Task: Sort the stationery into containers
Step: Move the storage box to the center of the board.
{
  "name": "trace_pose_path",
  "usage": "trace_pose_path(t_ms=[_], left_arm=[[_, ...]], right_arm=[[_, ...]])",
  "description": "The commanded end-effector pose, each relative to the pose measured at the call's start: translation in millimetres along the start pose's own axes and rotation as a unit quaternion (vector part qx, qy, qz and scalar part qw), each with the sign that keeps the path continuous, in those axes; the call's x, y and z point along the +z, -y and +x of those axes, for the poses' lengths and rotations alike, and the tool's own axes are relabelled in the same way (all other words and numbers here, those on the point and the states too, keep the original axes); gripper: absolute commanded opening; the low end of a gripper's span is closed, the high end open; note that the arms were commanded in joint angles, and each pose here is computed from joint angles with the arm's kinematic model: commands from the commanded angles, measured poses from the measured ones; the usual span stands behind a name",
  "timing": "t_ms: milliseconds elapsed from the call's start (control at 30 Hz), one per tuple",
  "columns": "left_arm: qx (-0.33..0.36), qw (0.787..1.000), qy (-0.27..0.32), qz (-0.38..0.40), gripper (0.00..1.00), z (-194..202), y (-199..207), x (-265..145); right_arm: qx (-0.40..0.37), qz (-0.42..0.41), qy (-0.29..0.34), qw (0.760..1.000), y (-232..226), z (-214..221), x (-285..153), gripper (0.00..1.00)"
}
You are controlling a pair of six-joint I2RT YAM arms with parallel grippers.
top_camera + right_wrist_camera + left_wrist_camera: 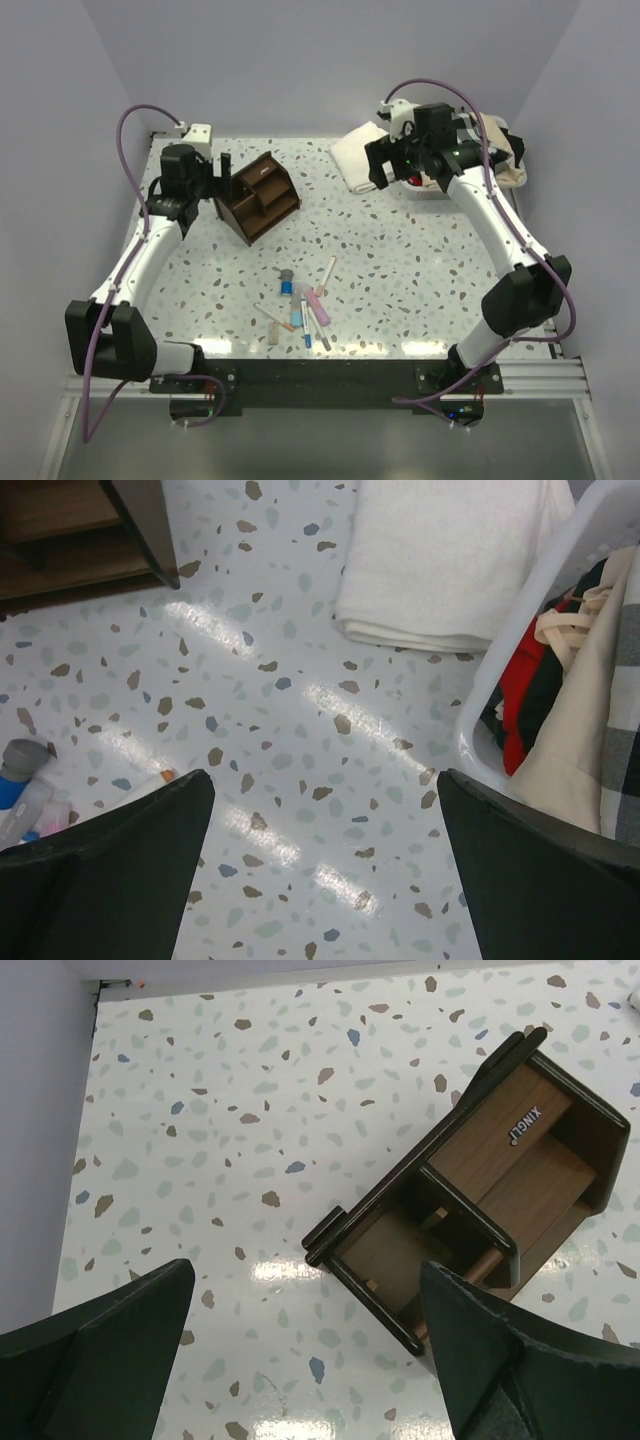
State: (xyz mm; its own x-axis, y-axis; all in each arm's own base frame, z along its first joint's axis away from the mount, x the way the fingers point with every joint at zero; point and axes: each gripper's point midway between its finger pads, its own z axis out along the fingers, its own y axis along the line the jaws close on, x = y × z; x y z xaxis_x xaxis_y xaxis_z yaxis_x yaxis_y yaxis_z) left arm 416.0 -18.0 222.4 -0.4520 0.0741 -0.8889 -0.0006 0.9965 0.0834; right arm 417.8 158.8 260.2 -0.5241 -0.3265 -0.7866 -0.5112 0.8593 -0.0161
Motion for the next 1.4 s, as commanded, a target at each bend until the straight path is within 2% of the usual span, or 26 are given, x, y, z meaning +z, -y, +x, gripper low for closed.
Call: trace_pose_path(t_ms=[0, 67, 133, 167, 200, 233, 267, 333, 367, 467, 567, 767, 900, 1067, 1200, 1367], left_arm=[[-0.013, 0.999, 0.030, -0.037, 1.00, -11, -16, -13], [-0.016, 0.999, 0.021, -0.039, 1.00, -5, -17, -13], [-0.024, 0.999, 0.018, -0.024, 1.00, -4, -16, -15], [-0.035, 0.999, 0.018, -0.018, 1.00, -4, -15, -16], [-0.046, 0.999, 0.016, -0.017, 1.00, -3, -19, -16], [-0.054, 0.998, 0.013, -0.013, 0.99, -2, -19, -18], [-0.064, 0.998, 0.012, -0.003, 0.98, -1, -17, -18], [-0.081, 0.997, 0.008, -0.013, 0.94, 4, -24, -17], [-0.100, 0.995, 0.003, -0.020, 0.94, 10, -26, -16], [-0.134, 0.991, -0.006, -0.020, 0.87, 22, -35, -11], [-0.164, 0.986, -0.012, -0.011, 0.85, 29, -38, -7], [-0.177, 0.984, -0.008, 0.029, 0.80, 24, -35, 8], [-0.173, 0.984, -0.018, 0.045, 0.77, 23, -30, 21], [-0.172, 0.984, -0.023, 0.050, 0.75, 25, -29, 28], [-0.174, 0.983, -0.030, 0.060, 0.75, 30, -25, 27], [-0.172, 0.982, -0.032, 0.070, 0.76, 31, -21, 25]], right_arm=[[-0.067, -0.006, 0.058, 0.996, 5, -27, 23, 0.99], [-0.084, -0.027, 0.082, 0.993, 0, -43, 31, 0.99], [-0.094, -0.083, 0.067, 0.990, -13, -40, 60, 0.99], [-0.101, -0.095, 0.087, 0.987, -15, -64, 60, 0.99], [-0.097, -0.114, 0.085, 0.985, -20, -67, 68, 0.99], [-0.084, -0.134, 0.056, 0.986, -22, -52, 96, 0.98], [-0.091, -0.150, 0.082, 0.981, -27, -75, 93, 0.97], [-0.076, -0.172, 0.061, 0.980, -30, -64, 124, 0.94], [-0.082, -0.184, 0.082, 0.976, -36, -81, 122, 0.93], [-0.094, -0.206, 0.083, 0.971, -55, -80, 142, 0.89], [-0.130, -0.231, 0.083, 0.961, -83, -74, 147, 0.88], [-0.158, -0.269, 0.091, 0.946, -130, -58, 149, 0.86], [-0.158, -0.276, 0.092, 0.944, -145, -55, 156, 0.82], [-0.165, -0.237, 0.105, 0.952, -147, -60, 172, 0.82], [-0.151, -0.211, 0.135, 0.956, -146, -75, 183, 0.82], [-0.140, -0.204, 0.138, 0.959, -151, -76, 205, 0.80]])
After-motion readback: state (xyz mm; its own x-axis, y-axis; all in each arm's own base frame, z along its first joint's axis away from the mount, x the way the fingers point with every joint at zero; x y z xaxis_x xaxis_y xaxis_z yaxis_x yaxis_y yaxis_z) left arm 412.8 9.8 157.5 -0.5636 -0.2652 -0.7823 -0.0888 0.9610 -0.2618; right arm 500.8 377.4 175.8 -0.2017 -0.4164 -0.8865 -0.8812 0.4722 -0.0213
